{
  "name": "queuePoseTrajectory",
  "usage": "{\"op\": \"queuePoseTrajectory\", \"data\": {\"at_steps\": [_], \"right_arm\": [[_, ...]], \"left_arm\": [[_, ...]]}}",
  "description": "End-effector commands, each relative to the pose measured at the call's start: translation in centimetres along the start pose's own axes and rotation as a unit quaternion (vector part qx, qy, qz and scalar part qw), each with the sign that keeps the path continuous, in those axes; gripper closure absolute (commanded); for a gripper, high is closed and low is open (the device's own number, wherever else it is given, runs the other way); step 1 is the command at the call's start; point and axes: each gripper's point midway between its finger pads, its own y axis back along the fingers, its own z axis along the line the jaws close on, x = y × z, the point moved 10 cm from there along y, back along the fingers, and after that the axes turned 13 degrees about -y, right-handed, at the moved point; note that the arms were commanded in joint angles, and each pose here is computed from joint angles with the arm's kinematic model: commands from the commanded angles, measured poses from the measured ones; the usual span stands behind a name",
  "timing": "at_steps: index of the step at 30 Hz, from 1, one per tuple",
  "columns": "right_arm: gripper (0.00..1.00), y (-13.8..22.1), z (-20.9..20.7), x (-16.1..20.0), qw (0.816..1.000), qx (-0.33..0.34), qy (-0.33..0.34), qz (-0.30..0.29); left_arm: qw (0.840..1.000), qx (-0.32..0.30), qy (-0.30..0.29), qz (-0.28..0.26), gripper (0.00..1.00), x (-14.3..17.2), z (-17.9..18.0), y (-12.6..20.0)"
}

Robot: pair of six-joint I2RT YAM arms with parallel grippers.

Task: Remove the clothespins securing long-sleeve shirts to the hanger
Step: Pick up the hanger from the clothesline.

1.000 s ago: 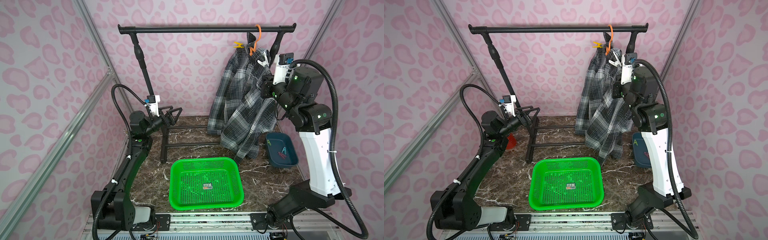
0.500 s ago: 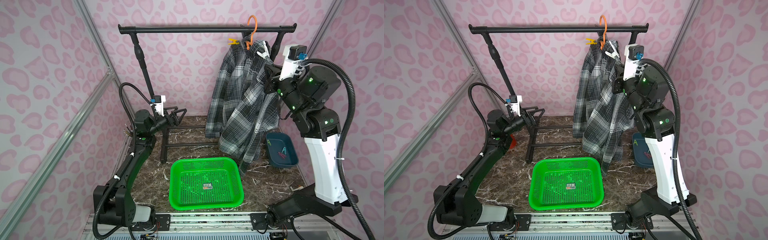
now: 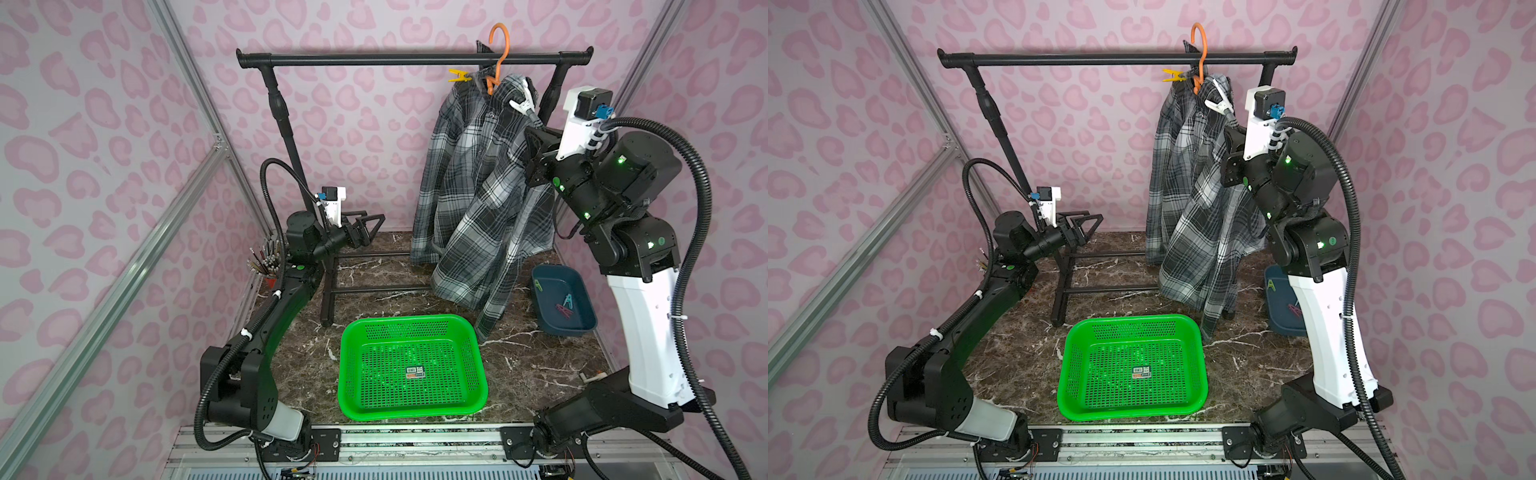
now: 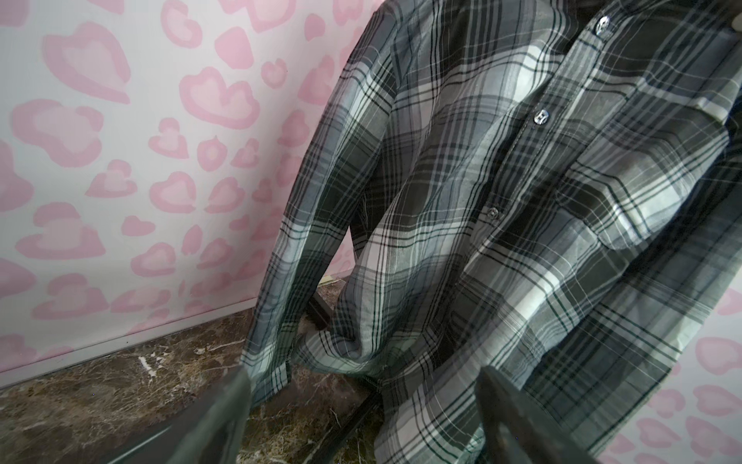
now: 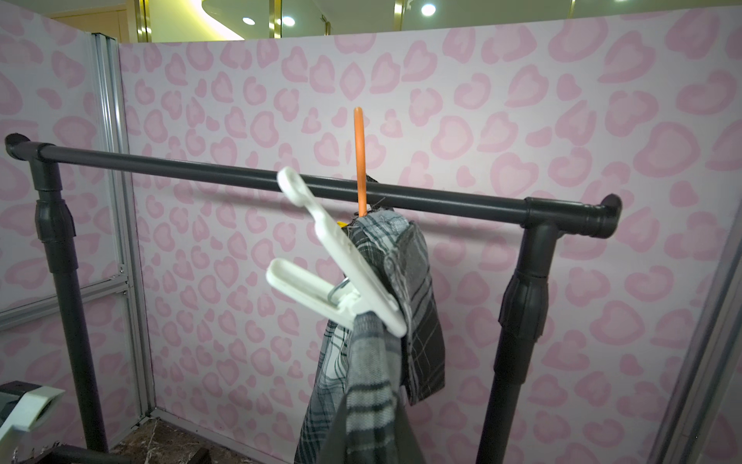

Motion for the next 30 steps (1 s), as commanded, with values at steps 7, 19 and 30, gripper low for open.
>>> {"op": "queuePoseTrajectory", "data": {"at_steps": [7,19,30], "right_arm": [[1.0,0.3,0.4,1.0,0.999,-0.036,-0.002,0.004],[1.0,1.6,1.2,-0.3,0.997,-0.061,0.01,-0.042],[1.0,1.6,1.7,-1.6,0.995,-0.082,0.006,-0.06]], "left_arm": [[0.999,0.019,-0.012,-0.026,0.1,-1.0,-0.3,-1.9],[1.0,0.021,0.002,-0.015,0.12,0.2,1.1,-5.9],[1.0,0.007,-0.006,-0.019,0.12,0.4,1.0,-6.3]]}}
